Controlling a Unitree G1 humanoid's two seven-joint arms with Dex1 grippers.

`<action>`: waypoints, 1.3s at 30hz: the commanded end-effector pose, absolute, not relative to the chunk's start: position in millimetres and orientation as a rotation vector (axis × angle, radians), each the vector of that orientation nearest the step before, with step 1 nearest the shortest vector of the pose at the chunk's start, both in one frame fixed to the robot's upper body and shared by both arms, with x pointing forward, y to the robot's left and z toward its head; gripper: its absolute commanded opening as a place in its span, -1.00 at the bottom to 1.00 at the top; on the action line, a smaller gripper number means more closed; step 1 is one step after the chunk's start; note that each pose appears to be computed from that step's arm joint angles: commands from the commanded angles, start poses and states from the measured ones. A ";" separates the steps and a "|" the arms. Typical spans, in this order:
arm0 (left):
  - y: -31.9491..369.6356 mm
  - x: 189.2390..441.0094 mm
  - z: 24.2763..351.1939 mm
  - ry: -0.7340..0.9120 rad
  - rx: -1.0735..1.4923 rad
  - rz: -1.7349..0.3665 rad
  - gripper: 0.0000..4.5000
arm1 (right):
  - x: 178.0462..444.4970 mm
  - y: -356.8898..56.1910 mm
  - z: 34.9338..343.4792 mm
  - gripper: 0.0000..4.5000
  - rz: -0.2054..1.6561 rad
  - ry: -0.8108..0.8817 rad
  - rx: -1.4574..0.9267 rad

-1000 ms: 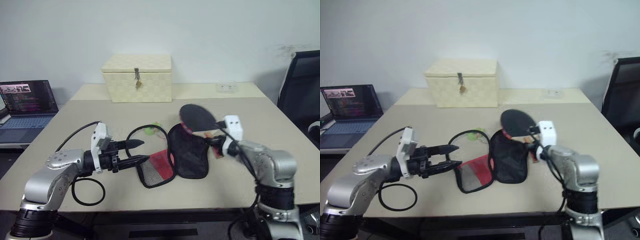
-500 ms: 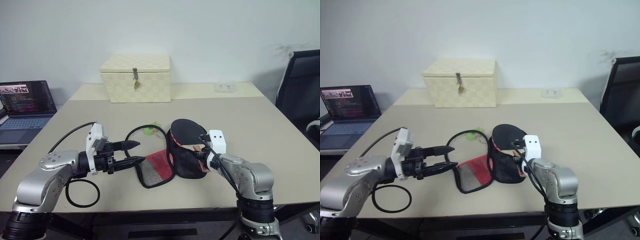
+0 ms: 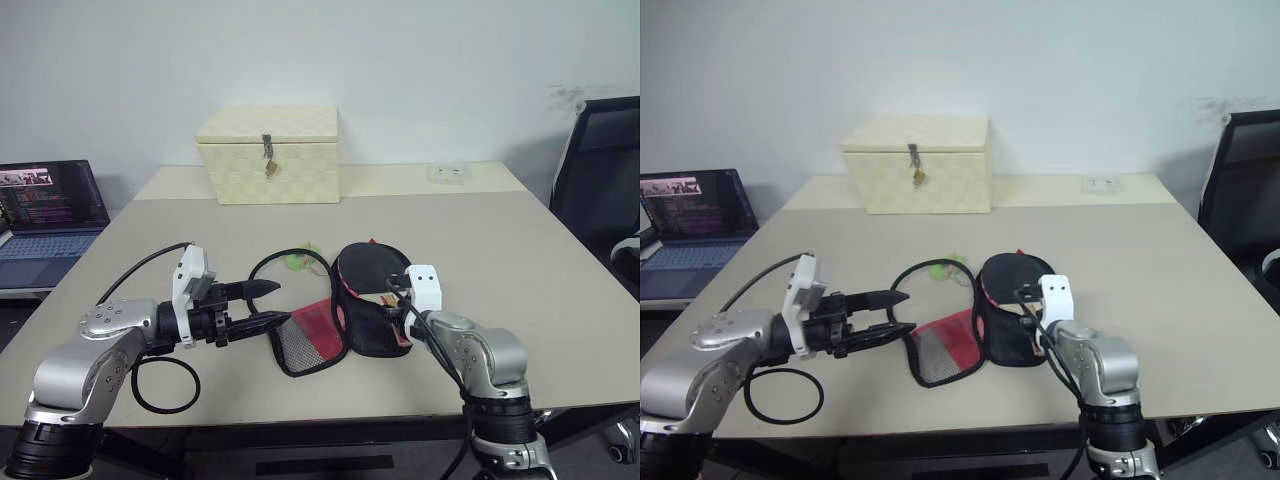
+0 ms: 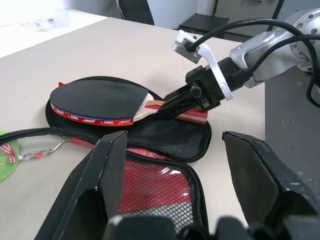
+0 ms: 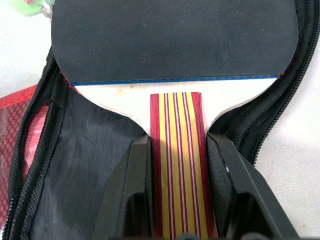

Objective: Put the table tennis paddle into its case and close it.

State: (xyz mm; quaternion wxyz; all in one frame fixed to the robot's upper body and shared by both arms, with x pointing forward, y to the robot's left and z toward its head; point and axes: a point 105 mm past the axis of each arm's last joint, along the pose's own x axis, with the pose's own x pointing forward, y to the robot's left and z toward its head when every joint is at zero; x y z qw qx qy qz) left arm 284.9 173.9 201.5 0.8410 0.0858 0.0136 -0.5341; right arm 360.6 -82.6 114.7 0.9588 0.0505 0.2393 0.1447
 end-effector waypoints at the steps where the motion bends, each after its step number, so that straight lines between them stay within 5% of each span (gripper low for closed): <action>1: 172.0 283.0 212.3 -0.008 0.218 -1.139 0.47 | 365.3 -84.7 129.9 -0.51 0.273 0.416 0.103; 4: 171.6 283.1 212.1 -0.008 0.218 -1.140 0.47 | 364.6 -83.3 129.0 -0.51 0.274 0.420 0.114; 12: 171.5 283.8 212.1 -0.009 0.220 -1.138 0.47 | 358.7 -71.6 132.0 0.67 0.315 0.428 0.147; 34: 173.4 287.6 207.6 0.000 0.222 -1.114 0.47 | 341.3 -59.6 146.4 0.67 0.462 0.450 0.173; 39: 185.7 302.2 193.6 0.040 0.199 -0.993 0.47 | 324.4 -74.1 176.8 0.67 0.679 0.326 0.039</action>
